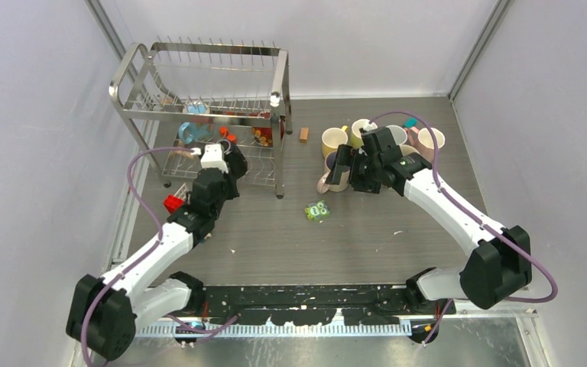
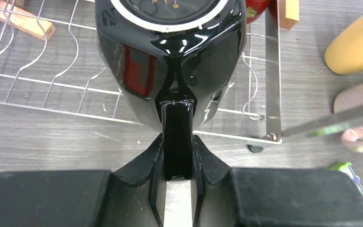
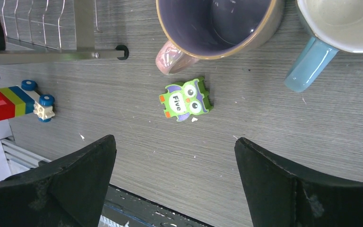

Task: Unload the cups from the dish rack
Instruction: Unload the cup from the dish rack.

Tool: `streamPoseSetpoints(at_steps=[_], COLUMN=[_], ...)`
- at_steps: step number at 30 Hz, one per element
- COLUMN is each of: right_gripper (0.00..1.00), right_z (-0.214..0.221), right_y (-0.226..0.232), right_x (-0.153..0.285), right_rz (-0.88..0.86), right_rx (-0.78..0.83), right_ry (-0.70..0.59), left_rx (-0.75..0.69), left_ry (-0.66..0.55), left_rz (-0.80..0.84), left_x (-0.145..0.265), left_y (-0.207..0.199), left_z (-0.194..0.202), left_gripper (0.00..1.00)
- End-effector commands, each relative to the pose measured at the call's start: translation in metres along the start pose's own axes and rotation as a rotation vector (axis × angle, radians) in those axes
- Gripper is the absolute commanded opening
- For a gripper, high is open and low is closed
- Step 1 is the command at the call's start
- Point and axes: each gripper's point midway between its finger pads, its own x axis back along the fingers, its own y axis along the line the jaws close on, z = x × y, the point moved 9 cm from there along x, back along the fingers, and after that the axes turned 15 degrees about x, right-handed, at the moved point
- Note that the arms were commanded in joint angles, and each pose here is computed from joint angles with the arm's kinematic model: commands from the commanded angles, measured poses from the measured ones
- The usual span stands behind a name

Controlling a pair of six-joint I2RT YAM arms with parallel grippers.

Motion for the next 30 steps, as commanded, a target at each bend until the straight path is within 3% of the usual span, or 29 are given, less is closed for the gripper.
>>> streamPoseSetpoints(at_steps=[1, 22, 30], right_gripper=[1.0, 1.0, 1.0], right_z=[-0.005, 0.021, 0.037], right_y=[0.01, 0.03, 0.036], right_x=[0.011, 0.021, 0.028], right_rz=[-0.058, -0.142, -0.184], right_rx=[-0.013, -0.102, -0.164], right_ry=[-0.073, -0.095, -0.101], left_rx=[0.123, 0.197, 0.385], left_ry=[-0.111, 0.093, 0.245], left_rz=[0.038, 0.115, 0.288], left_x=[0.025, 0.102, 0.126], left_y=[-0.013, -0.059, -0.081], left_z=[-0.018, 0.05, 0.066], left_gripper=[0.0, 0.0, 0.0])
